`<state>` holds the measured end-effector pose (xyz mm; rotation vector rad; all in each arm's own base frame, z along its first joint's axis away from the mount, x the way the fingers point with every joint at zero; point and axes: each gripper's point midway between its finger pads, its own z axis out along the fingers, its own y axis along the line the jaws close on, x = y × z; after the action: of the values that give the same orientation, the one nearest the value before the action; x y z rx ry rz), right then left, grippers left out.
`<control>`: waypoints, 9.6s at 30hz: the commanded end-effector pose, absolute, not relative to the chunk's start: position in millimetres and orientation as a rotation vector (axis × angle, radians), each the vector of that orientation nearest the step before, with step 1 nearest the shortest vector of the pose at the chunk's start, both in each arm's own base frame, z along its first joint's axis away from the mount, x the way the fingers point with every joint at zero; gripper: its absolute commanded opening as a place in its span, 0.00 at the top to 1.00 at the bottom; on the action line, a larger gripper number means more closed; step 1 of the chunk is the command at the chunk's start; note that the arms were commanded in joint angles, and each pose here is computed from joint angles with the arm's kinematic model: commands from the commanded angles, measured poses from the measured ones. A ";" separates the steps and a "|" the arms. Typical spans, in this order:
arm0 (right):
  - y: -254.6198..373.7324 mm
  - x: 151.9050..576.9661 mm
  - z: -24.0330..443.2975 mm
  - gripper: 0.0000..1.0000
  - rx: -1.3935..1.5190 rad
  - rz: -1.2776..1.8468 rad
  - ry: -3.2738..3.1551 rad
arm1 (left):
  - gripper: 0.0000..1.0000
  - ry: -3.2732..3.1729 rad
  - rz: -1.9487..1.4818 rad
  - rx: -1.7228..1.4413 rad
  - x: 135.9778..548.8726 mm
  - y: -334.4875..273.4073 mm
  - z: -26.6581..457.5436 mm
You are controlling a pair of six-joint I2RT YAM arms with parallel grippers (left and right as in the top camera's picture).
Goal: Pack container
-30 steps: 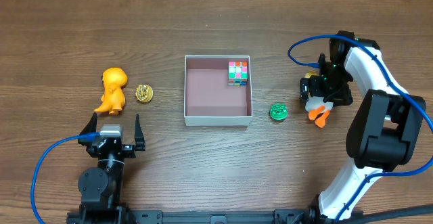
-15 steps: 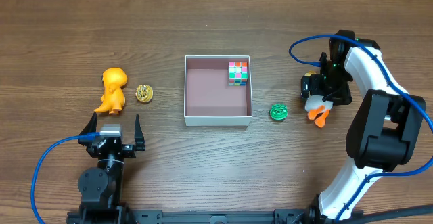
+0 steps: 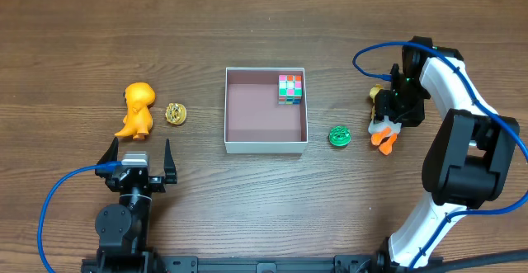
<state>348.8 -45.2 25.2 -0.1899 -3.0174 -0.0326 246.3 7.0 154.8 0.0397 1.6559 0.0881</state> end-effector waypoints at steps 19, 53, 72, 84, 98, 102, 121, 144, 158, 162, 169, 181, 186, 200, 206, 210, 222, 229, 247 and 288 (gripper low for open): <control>-20.8 403.3 154.5 0.69 -0.325 -0.313 -3.191 | 0.00 1.654 0.076 0.041 246.4 5.8 154.4; 186.8 353.7 207.0 0.76 0.105 -0.752 -2.995 | 0.00 1.654 0.076 0.041 246.4 5.8 154.5; 214.2 351.6 149.3 0.76 0.031 -0.675 -2.980 | 0.00 1.654 0.076 0.041 246.4 5.8 154.5; 213.4 349.3 129.3 0.76 -0.055 -0.658 -2.957 | 0.00 1.654 0.076 0.041 246.4 5.8 154.5; 209.8 340.4 101.8 0.76 -0.097 -0.625 -2.923 | 0.00 1.654 0.076 0.041 246.4 5.8 154.4; 205.6 340.8 99.9 0.75 -0.100 -0.588 -2.935 | 0.00 1.654 0.076 0.041 246.4 5.8 154.4; 202.8 340.0 98.8 0.38 -0.102 -0.564 -2.939 | 0.00 1.654 0.076 0.041 246.4 5.8 154.5; 205.7 350.3 118.9 0.14 -0.093 -0.593 -2.973 | 0.00 1.654 0.076 0.041 246.4 5.8 154.5; 213.1 370.5 151.3 0.12 -0.065 -0.665 -3.053 | 0.00 1.654 0.076 0.041 246.4 5.8 154.5; 215.2 368.3 151.5 0.12 -0.055 -0.662 -3.049 | 0.00 1.654 0.076 0.041 246.4 5.8 154.4; 231.2 361.9 152.1 0.15 0.016 -0.674 -3.050 | 0.00 1.654 0.076 0.041 246.4 5.8 154.5; 245.2 355.8 153.7 0.43 0.094 -0.708 -3.039 | 0.00 1.654 0.076 0.041 246.4 5.8 154.4; 254.9 357.0 158.6 0.56 0.157 -0.799 -3.023 | 0.00 1.654 0.076 0.041 246.4 5.8 154.5; 254.6 363.6 141.8 0.91 0.162 -0.787 -3.052 | 0.00 1.654 0.076 0.041 246.4 5.8 154.5; 249.3 365.3 129.8 0.96 0.154 -0.735 -3.074 | 0.00 1.654 0.076 0.041 246.4 5.8 154.5; 242.0 366.2 120.2 0.96 0.144 -0.667 -3.096 | 0.00 1.654 0.076 0.041 246.4 5.8 154.4; 240.9 377.9 111.2 0.96 0.145 -0.636 -3.137 | 0.00 1.654 0.076 0.041 246.4 5.8 154.5; 237.6 379.1 90.3 0.96 0.140 -0.571 -3.118 | 0.00 1.654 0.076 0.041 246.4 5.8 154.5; 207.2 380.9 81.6 0.96 0.105 -0.298 -3.177 | 0.00 1.654 0.076 0.041 246.4 5.8 154.4; 62.4 395.6 185.9 0.96 -0.165 0.120 -3.205 | 0.00 1.654 0.076 0.041 246.4 5.8 154.5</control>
<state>400.8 70.3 185.4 -0.2117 -3.2257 0.0776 246.3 6.9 154.8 0.0399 1.6559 0.0878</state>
